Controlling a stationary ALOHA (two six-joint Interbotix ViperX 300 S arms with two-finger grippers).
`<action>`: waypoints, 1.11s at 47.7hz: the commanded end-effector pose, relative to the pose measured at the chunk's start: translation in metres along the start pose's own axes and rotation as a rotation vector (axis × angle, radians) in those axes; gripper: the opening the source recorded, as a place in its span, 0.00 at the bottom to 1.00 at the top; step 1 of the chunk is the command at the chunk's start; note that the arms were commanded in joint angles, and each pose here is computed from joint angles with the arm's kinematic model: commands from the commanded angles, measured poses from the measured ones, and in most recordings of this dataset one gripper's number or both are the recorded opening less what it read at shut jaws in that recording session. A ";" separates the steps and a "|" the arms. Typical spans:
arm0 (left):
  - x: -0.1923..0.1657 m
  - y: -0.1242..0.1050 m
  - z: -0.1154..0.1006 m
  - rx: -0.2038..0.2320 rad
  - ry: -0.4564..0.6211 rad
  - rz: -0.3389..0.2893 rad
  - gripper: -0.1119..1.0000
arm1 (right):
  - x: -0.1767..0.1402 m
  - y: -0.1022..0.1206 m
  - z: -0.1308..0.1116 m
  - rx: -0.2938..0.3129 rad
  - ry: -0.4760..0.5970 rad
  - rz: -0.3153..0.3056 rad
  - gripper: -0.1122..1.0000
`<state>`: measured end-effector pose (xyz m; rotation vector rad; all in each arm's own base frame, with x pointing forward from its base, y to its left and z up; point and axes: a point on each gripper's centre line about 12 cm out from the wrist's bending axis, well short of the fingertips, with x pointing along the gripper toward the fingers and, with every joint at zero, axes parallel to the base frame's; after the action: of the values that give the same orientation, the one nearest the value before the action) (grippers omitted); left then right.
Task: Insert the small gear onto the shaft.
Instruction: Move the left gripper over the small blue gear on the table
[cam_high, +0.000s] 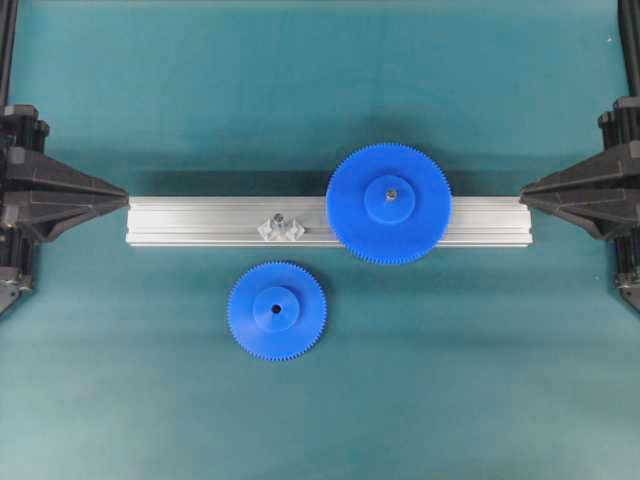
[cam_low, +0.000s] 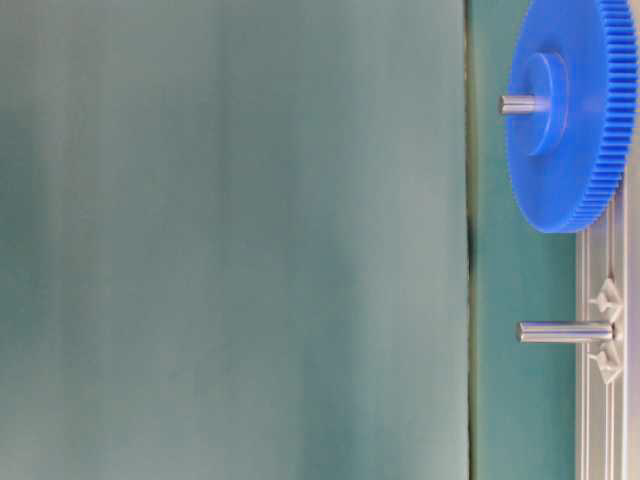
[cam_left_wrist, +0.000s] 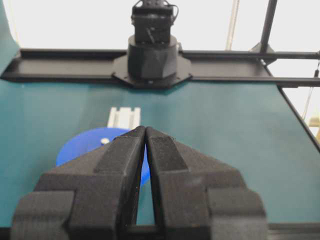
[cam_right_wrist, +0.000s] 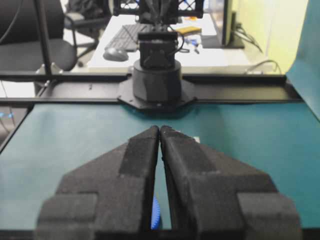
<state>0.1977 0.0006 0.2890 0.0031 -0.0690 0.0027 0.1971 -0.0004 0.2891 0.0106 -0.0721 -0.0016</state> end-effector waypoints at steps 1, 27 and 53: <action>0.002 -0.002 0.007 -0.009 -0.020 -0.010 0.19 | 0.002 0.000 0.003 0.000 -0.006 -0.002 0.25; 0.026 -0.011 0.009 -0.027 0.168 -0.047 0.09 | -0.006 -0.002 -0.003 0.084 0.137 -0.020 0.12; 0.101 -0.034 -0.024 -0.005 0.554 -0.104 0.09 | 0.009 -0.004 -0.011 0.087 0.278 -0.035 0.12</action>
<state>0.2873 -0.0280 0.2637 -0.0027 0.4886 -0.0873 0.1998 -0.0035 0.2689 0.0877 0.2200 -0.0266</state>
